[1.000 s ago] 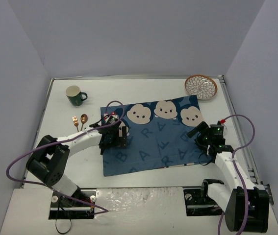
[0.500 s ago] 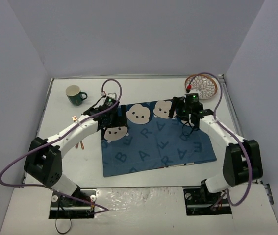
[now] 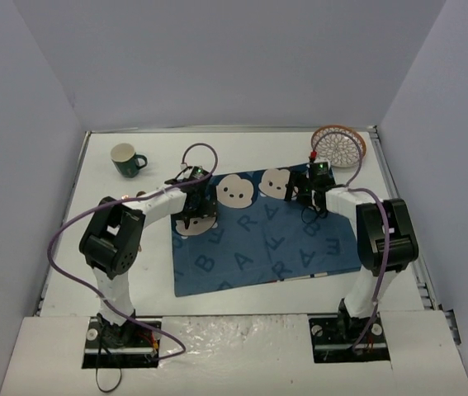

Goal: Set the dinner table for one person

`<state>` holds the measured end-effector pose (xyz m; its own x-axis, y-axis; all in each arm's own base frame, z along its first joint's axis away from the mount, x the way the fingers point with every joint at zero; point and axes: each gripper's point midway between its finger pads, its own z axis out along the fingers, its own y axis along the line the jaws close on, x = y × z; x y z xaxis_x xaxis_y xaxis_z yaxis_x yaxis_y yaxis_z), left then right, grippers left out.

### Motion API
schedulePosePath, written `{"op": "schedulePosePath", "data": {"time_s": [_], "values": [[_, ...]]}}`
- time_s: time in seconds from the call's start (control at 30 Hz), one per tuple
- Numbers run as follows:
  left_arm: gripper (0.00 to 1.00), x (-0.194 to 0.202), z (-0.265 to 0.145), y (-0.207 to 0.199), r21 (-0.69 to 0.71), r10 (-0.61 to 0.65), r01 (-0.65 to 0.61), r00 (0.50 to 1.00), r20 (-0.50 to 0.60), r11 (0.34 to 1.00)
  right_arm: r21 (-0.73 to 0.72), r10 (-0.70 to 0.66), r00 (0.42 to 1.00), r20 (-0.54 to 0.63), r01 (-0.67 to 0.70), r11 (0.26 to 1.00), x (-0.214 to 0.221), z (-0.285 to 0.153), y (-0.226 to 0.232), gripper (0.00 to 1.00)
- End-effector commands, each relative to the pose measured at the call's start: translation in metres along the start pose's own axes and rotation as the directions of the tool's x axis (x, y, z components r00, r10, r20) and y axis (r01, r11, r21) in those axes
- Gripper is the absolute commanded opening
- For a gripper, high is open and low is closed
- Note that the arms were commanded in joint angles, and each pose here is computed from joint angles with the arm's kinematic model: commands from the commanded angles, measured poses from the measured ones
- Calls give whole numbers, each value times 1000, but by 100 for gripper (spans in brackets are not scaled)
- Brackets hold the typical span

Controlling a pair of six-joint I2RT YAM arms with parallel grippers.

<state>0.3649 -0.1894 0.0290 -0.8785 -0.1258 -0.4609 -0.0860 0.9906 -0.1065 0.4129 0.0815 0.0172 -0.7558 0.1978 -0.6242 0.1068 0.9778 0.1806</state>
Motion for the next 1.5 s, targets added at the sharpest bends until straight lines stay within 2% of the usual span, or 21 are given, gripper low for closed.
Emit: {"op": "schedulePosePath", "data": {"time_s": [0.0, 0.17, 0.3, 0.4, 0.67, 0.9, 1.13, 1.47], "values": [[97, 2, 13, -27, 67, -41, 43, 999, -28, 997, 76, 196, 980, -45, -192, 978, 25, -5, -56, 98], [97, 28, 10, -52, 108, -13, 21, 997, -75, 994, 107, 383, 922, -53, -376, 921, 51, -27, -93, 99], [97, 49, 3, -69, 146, 13, 3, 994, -105, 989, 153, 386, 922, -36, -377, 914, 50, -40, -103, 99], [97, 56, 3, -72, 149, 12, 6, 992, -122, 989, 214, 424, 905, 8, -416, 884, 46, -51, -127, 100], [97, 34, 6, -110, 209, -3, 24, 995, -99, 978, 259, 491, 868, 76, -493, 831, 26, -50, -164, 100], [97, 8, 6, -136, 248, -60, 76, 996, -71, 966, 250, 477, 869, 128, -494, 833, -27, -26, -181, 100], [97, 11, 20, -147, 263, -111, 134, 989, -101, 955, 246, 461, 881, 111, -473, 846, -41, 1, -188, 100], [97, 1, 20, -146, 247, -85, 99, 994, -66, 964, 287, 463, 877, 127, -479, 829, -37, -12, -201, 100]]}}
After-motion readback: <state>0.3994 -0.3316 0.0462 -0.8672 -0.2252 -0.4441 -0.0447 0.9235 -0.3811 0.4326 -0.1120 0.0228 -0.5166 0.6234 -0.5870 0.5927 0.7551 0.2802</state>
